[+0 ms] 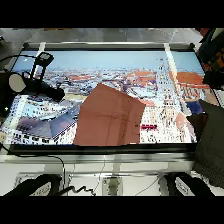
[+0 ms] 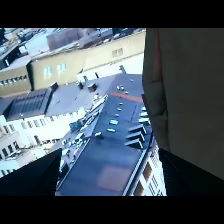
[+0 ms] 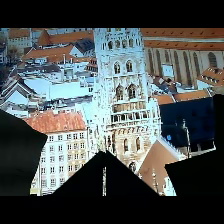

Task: Fold the clothes and pants, and hang the long-sleeved shirts on hangers.

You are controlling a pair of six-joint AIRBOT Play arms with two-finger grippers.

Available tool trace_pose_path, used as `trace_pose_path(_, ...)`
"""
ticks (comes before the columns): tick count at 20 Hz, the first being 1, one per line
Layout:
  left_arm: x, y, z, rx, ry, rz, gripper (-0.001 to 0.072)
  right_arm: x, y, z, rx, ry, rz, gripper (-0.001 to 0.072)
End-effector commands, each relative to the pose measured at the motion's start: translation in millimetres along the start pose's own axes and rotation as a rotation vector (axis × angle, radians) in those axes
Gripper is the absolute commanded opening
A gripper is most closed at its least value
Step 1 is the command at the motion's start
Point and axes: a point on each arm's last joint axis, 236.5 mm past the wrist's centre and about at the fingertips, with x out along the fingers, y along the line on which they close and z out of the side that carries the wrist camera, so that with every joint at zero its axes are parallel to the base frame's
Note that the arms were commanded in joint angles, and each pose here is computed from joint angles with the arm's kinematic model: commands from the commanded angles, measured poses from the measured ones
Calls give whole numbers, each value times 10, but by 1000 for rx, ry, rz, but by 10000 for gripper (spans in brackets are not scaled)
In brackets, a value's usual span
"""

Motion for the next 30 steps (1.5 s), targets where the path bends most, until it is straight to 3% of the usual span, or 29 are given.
trace_pose_path(1, -5, 5, 2, 0, -1, 1, 691, 1, 4, -1, 0, 0, 1, 20)
trace_pose_path(13, -5, 4, 3, 0, -1, 1, 691, 1, 16, 8, 1, -4, 6, 20)
trace_pose_path(22, -6, -67, -48, -7, 21, -27, 691, 16, 31, 341, -48, -140, 9, 20)
trace_pose_path(27, -12, -197, -42, -30, 19, -82, 691, 633, 101, -1107, -241, 448, 104, 18)
trace_pose_path(30, -18, -262, -8, -44, 6, -110, 691, 801, 695, -2254, -190, 756, 424, 18)
